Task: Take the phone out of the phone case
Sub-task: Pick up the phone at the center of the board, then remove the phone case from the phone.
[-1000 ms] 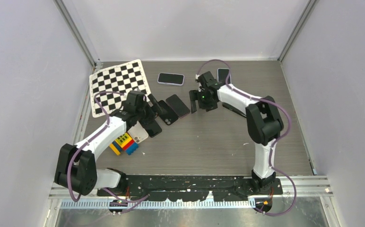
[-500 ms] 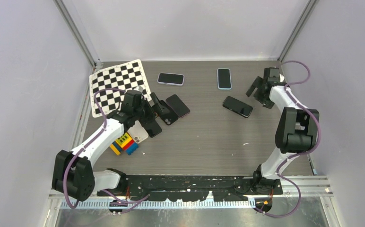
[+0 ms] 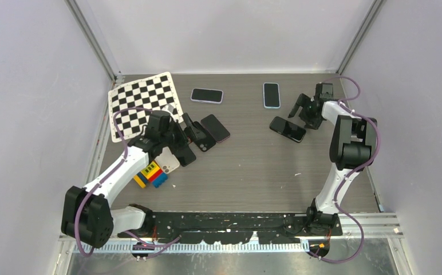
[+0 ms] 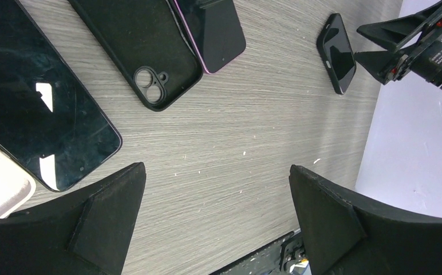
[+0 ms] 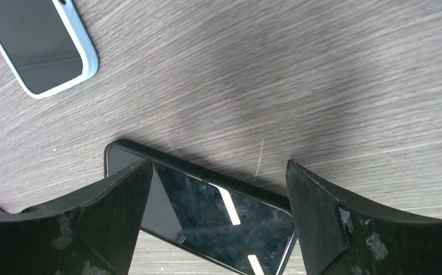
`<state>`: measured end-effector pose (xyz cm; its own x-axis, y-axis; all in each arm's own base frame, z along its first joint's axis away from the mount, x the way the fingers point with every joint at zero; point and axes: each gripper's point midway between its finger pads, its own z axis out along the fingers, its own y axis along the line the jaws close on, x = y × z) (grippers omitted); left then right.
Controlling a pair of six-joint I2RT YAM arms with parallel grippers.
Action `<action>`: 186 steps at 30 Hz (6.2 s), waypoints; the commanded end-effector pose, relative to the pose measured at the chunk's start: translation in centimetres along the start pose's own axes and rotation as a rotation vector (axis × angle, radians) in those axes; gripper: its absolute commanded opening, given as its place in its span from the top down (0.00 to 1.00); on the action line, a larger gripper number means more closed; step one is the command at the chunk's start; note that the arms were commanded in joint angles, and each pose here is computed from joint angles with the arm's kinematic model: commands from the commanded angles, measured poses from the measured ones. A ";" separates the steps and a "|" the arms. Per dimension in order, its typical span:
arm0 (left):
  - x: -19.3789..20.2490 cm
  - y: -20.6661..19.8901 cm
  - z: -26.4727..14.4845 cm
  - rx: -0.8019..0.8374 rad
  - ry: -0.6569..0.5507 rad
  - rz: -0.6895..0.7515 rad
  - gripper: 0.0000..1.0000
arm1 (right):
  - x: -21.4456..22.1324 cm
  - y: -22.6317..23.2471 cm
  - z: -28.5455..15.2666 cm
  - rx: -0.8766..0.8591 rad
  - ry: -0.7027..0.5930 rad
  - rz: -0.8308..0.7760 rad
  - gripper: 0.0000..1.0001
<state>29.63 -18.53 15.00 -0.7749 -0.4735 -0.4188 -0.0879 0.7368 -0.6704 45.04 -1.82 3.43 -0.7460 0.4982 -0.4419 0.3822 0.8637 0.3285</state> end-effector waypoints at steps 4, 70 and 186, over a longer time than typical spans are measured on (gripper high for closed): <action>-0.4 -0.8 -0.6 0.046 -0.028 0.052 0.00 | 3.2 0.5 -0.4 -0.058 0.097 0.017 0.09; -1.7 0.3 0.7 -0.005 -0.006 0.064 0.00 | 15.0 15.8 -4.6 -0.212 0.056 -0.096 0.65; -15.6 -17.9 -12.0 0.675 -0.292 -0.234 1.00 | 18.6 38.6 -29.6 -1.365 -0.003 -0.340 0.51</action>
<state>36.26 -19.06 39.08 -0.6232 -0.7146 -0.3177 0.2483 0.2045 -0.9469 28.78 38.37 34.93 -0.7484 0.2929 -0.5951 -0.5832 0.1368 0.8007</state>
